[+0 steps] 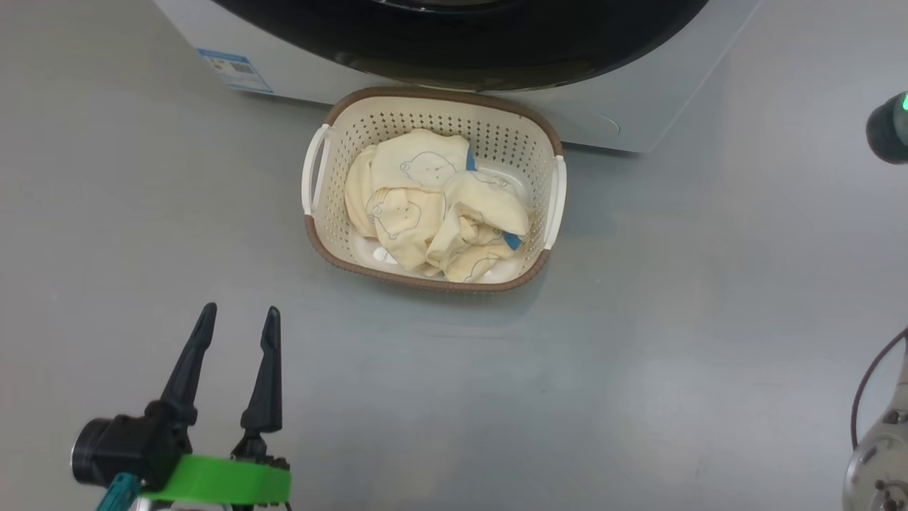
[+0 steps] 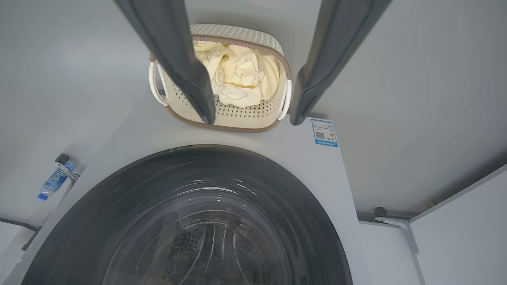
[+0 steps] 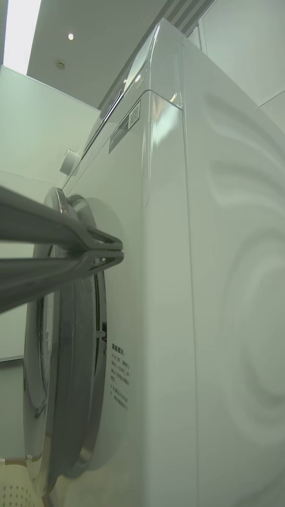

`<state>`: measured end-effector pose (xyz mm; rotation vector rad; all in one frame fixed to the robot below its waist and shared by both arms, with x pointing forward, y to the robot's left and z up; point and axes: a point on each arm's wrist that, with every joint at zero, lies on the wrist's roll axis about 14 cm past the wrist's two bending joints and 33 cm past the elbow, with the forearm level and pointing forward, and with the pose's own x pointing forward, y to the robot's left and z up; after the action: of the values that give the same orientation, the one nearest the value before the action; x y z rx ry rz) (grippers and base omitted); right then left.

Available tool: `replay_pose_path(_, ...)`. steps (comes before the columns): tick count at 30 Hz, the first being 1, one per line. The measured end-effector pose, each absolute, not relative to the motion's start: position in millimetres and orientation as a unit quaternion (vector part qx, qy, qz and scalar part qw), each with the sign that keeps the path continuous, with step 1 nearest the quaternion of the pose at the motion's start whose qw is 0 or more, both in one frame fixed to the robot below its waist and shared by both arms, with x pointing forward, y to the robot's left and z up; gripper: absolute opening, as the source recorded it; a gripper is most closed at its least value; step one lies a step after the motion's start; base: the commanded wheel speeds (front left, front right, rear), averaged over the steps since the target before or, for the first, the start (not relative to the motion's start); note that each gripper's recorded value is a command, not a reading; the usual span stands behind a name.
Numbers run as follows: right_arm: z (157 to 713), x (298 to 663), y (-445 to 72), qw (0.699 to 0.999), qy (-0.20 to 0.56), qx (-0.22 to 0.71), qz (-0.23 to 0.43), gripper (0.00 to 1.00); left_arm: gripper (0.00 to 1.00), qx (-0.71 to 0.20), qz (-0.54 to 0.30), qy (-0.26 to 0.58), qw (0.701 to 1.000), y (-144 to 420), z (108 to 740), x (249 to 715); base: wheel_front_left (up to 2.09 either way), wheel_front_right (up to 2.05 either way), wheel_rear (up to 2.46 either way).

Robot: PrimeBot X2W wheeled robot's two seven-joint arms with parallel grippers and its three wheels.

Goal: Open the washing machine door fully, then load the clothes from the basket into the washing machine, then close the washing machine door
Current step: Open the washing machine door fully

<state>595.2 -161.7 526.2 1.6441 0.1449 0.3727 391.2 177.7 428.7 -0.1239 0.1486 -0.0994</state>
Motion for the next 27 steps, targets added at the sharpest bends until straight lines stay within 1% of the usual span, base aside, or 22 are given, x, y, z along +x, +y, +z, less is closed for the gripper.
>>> replay_pose_path(7,529.7,609.3,-131.8,0.665,0.090,0.713,0.202,0.00,1.00,-0.064,-0.034,0.082,0.994,183.3,424.6,386.4,0.00,0.00,0.00)
replay_pose_path(16,521.0,625.3,-104.9,0.665,0.115,0.702,0.227,0.00,1.00,-0.068,-0.008,0.097,0.993,192.5,415.0,382.0,0.00,0.00,0.00)
replay_pose_path(27,513.6,636.5,-74.0,0.658,0.140,0.696,0.253,0.00,1.00,-0.069,0.013,0.098,0.993,199.6,414.1,381.6,0.00,0.00,0.00)
